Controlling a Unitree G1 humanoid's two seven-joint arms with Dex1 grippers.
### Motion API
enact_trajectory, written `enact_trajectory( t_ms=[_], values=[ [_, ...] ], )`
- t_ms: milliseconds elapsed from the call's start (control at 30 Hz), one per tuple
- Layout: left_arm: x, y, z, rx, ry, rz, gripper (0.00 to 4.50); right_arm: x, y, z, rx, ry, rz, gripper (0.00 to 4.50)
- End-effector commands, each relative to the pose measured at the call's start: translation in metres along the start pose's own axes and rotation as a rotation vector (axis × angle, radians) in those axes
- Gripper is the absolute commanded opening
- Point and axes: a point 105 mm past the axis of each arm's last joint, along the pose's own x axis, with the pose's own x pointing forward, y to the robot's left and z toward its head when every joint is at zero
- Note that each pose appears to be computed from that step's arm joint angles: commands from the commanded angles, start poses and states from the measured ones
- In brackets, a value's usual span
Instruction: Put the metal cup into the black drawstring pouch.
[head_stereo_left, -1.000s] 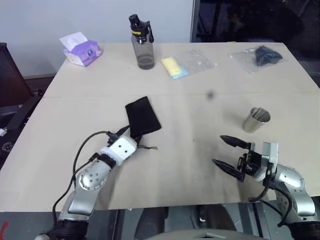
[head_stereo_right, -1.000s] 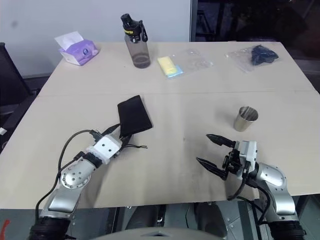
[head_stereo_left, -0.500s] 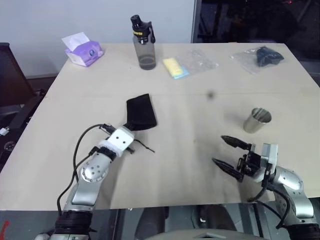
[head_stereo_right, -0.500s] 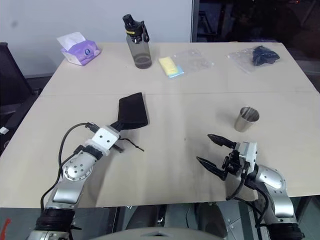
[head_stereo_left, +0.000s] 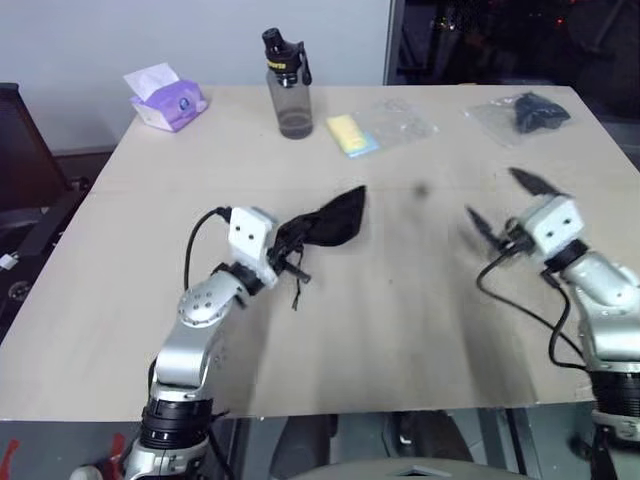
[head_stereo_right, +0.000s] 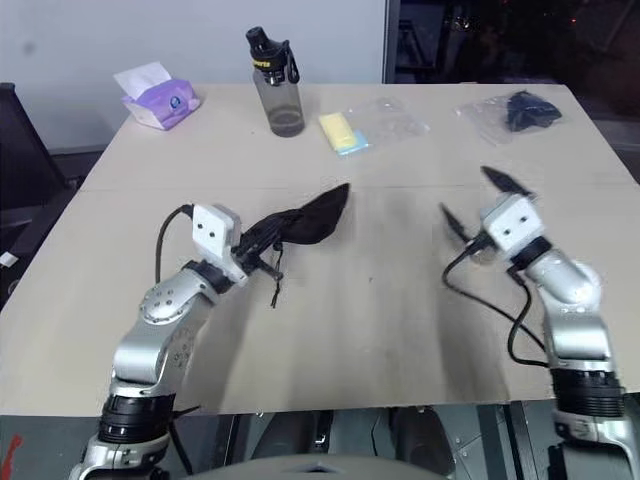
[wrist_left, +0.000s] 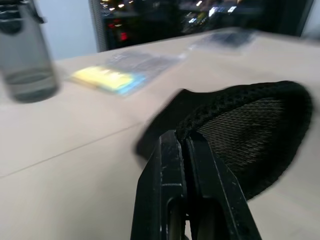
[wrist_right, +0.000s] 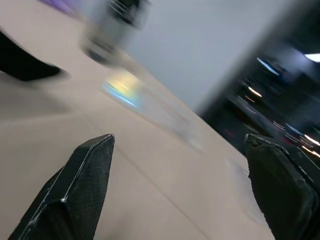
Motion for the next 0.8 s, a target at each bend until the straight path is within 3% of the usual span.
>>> enact_trajectory(
  t_ms=[33,267,400,600,700,800],
  values=[
    [0.005,0.001,0.018,-0.083,-0.027,0.005,0.08,-0.013,-0.001,-0.009,0.049,0.05,-0.02,4.25],
    [0.015,0.0,0.019,-0.136,-0.003,-0.018,0.08,-0.027,0.017,-0.026,0.109,0.103,0.04,4.25],
    [0.019,-0.006,0.02,-0.129,0.006,-0.057,0.08,-0.036,0.028,-0.049,0.17,0.237,0.088,4.25],
    [0.021,-0.014,0.019,-0.146,0.007,-0.108,0.08,-0.044,0.033,-0.062,0.159,0.339,0.156,4.25],
    [0.021,-0.013,0.018,-0.15,0.009,-0.107,0.0,-0.043,0.033,-0.057,0.152,0.323,0.159,3.36],
    [0.021,-0.013,0.018,-0.152,0.01,-0.105,0.0,-0.039,0.031,-0.05,0.149,0.297,0.15,1.99]
  ],
)
